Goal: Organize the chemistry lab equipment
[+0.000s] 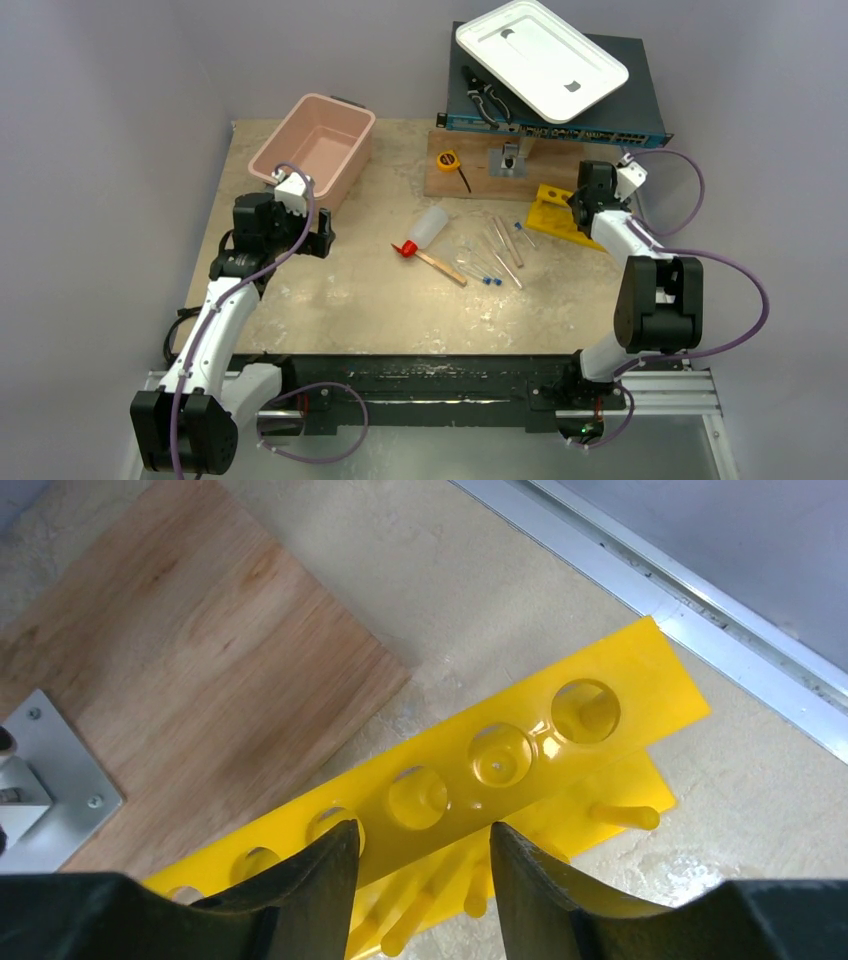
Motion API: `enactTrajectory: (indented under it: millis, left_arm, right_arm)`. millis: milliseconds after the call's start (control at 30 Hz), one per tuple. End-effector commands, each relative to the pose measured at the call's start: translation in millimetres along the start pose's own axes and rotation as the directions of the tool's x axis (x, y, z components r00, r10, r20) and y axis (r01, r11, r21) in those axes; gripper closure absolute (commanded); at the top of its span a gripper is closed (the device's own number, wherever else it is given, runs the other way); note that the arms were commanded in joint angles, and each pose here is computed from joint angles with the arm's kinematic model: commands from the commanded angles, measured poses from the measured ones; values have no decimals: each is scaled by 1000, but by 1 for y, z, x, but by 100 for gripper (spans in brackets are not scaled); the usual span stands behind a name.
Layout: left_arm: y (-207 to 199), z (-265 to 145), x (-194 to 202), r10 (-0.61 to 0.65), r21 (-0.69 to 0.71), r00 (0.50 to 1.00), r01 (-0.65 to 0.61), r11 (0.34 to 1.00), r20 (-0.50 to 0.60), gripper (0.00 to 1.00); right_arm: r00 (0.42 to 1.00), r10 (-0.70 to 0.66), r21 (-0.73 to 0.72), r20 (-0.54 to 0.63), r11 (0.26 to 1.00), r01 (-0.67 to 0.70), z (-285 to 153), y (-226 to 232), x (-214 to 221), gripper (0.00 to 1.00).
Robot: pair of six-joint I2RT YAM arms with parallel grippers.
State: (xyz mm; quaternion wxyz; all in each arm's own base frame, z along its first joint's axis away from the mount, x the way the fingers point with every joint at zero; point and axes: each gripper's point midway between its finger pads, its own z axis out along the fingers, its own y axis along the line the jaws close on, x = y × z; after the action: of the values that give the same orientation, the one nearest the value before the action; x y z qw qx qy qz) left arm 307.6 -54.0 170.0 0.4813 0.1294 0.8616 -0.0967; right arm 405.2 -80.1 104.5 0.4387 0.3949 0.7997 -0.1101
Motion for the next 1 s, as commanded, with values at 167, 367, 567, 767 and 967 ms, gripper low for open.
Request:
enactTrajectory:
  millis: [167,367,567,767,967]
  left_arm:
    - [0,-3,-3,28,7,999,-28,1000,23,3]
    - [-1,-4,-4,32,13,999,-32,999,24,3]
    - [-2,-4,-2,36,17,999,-36,999,22,3]
    - [-4,-4,-1,35,29,999,-36,999,24,3]
    - [-5,-5,0,44,37,999,-45,998,18,3]
  right_arm:
    - [994,37,1,-100,999,-38,-2,-7,46,58]
    - [997,13,6,-78,1000,-13,-33,11,70,70]
    - [991,85,27,-100,996,-82,-59,7,92,71]
    - [993,107,87,-57,991,-102,-79,-4,108,69]
    - [994,107,120,-17,987,-104,-84,-6,100,58]
